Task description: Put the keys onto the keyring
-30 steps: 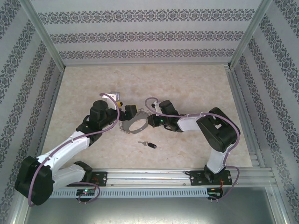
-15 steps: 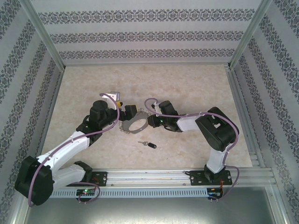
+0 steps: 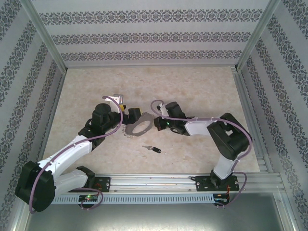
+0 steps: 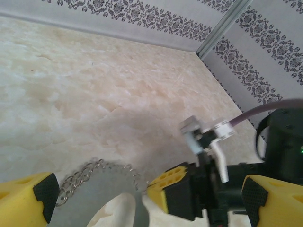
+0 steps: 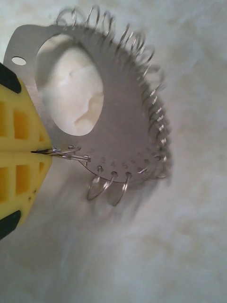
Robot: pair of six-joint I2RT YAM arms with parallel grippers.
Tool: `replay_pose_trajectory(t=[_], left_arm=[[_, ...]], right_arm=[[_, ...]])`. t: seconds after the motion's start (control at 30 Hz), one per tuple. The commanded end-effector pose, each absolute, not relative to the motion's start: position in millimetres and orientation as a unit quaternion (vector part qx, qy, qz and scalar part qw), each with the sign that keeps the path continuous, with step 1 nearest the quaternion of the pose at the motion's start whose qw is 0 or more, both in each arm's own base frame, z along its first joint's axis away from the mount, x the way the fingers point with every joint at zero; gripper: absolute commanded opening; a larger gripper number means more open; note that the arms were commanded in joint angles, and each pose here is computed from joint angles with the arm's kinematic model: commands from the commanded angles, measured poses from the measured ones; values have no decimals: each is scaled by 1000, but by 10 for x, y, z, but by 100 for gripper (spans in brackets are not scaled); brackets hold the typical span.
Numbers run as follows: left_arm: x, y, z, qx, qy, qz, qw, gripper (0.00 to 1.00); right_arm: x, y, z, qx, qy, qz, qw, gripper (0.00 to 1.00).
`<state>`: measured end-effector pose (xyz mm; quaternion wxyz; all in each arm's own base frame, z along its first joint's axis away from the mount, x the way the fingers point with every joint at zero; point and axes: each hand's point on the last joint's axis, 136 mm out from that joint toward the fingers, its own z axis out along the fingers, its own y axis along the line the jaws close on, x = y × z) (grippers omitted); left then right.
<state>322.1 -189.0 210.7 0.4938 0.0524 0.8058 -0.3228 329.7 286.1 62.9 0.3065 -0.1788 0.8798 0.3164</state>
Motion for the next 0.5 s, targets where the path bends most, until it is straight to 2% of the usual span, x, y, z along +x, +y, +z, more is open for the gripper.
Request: replay_pose_trajectory(t=[0.0, 0.47], left_arm=[[3260, -1896, 2307, 64, 787, -329, 518, 100], [3267, -1903, 2331, 77, 788, -330, 514, 100]], right_arm=[[3371, 2822, 1111, -201, 847, 335, 361, 0], [3317, 2764, 1583, -217, 800, 391, 400, 0]])
